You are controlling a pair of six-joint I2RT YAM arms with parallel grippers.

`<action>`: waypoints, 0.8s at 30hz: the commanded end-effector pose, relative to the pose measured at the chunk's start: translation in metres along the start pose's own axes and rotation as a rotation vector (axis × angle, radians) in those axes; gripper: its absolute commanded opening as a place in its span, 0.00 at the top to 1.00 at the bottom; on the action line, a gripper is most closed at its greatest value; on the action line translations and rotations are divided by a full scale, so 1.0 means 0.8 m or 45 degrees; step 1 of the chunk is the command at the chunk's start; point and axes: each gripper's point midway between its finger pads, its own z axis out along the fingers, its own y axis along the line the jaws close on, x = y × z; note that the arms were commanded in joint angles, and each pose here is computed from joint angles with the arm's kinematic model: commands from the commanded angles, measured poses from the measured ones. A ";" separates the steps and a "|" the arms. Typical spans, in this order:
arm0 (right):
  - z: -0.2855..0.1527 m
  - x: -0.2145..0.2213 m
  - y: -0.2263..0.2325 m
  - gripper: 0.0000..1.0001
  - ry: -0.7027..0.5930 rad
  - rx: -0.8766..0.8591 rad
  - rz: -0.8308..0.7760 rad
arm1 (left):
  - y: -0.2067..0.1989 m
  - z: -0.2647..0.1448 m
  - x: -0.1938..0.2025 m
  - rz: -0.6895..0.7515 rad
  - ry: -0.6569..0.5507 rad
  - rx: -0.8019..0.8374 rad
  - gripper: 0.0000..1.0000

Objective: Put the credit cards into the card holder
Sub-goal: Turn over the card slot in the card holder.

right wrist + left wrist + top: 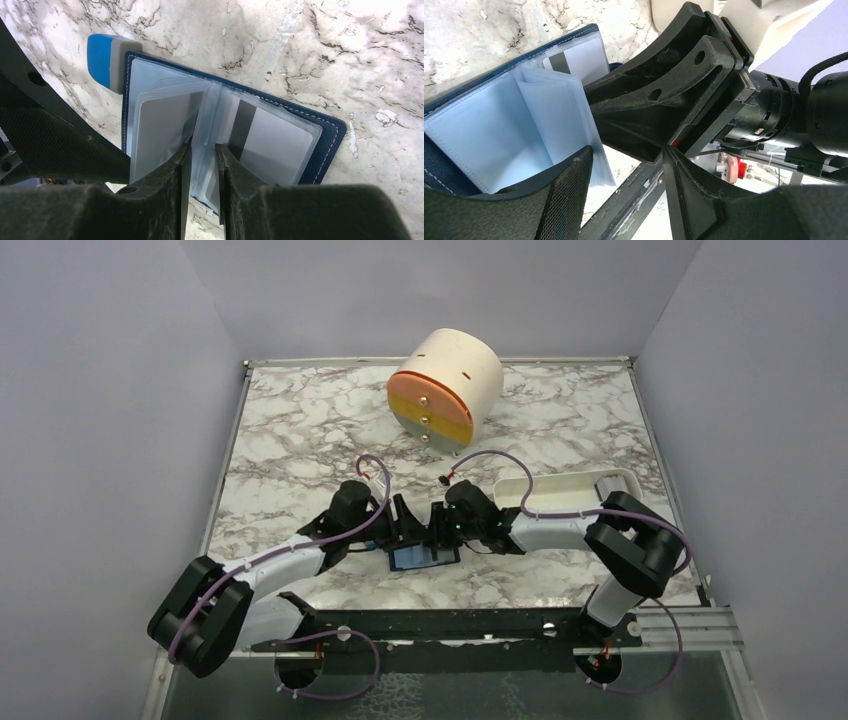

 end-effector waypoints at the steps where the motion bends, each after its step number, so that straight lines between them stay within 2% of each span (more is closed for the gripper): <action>1: -0.004 -0.006 0.003 0.73 -0.042 -0.008 -0.032 | -0.010 0.006 -0.010 0.043 -0.037 0.017 0.44; 10: -0.028 -0.013 -0.008 0.69 -0.104 0.051 -0.047 | 0.007 0.014 -0.009 0.052 -0.024 -0.037 0.44; 24: -0.052 -0.017 -0.008 0.69 -0.143 0.056 -0.051 | 0.016 0.013 -0.015 0.073 -0.045 -0.111 0.44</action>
